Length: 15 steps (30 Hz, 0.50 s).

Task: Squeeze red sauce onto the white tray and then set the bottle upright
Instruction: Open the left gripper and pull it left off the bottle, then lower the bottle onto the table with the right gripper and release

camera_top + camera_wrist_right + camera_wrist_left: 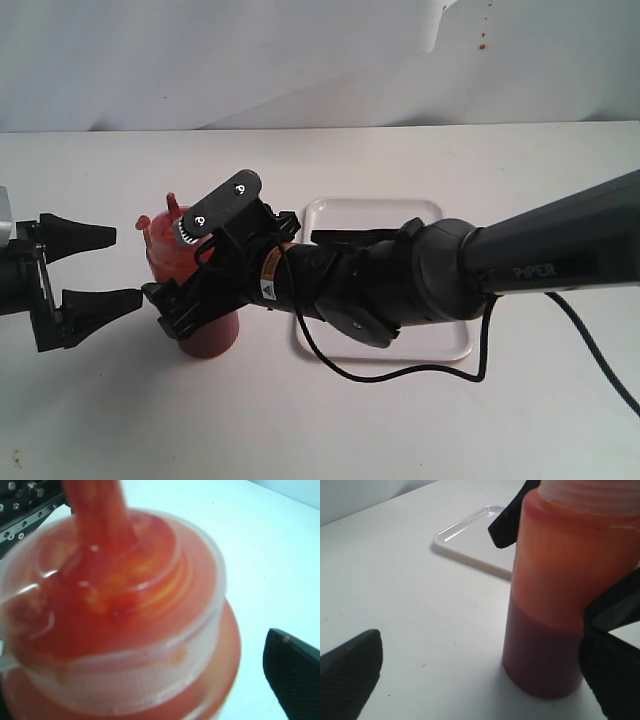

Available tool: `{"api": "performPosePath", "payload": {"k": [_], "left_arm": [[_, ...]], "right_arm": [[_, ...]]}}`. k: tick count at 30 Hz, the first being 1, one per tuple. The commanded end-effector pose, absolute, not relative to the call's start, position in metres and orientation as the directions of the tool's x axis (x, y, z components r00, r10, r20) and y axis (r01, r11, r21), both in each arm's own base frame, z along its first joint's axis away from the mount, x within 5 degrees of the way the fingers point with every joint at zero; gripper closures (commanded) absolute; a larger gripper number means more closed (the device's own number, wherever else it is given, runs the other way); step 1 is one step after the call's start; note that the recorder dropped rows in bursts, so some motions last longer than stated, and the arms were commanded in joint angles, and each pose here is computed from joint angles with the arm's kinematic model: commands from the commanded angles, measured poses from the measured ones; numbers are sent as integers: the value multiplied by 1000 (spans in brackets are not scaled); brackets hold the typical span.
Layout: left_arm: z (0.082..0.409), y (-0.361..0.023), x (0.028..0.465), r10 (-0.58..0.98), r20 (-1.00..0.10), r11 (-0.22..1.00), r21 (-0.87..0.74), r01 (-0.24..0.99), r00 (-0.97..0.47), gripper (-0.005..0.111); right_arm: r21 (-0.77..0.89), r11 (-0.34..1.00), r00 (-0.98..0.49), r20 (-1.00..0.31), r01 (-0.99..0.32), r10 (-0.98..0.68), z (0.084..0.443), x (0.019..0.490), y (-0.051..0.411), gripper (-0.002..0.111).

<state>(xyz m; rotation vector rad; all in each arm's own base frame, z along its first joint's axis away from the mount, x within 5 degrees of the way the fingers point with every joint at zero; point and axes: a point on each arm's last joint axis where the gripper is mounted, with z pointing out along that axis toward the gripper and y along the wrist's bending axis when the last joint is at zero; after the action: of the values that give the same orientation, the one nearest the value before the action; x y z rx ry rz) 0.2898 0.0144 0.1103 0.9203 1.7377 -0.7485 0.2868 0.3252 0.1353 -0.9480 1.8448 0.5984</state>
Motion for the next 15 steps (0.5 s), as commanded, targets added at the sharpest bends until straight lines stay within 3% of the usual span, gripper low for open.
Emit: {"api": "performPosePath", "payload": {"k": [1,10,15], "left_arm": [[114,13,290,219,-952,523,-71,849,-214,2],[114,13,290,218,-952,525,-71,848,-215,2],[114,13,290,217,-952,526,-71,847,-215,2]], "right_arm": [[-1,571,-233,-913,-821,-336,141,287,328,3],[-71,552,-254,-834,-831,-489,139,283,320,3],[-32,580,-292,-841,-814,-456,151,281,319,3]]}}
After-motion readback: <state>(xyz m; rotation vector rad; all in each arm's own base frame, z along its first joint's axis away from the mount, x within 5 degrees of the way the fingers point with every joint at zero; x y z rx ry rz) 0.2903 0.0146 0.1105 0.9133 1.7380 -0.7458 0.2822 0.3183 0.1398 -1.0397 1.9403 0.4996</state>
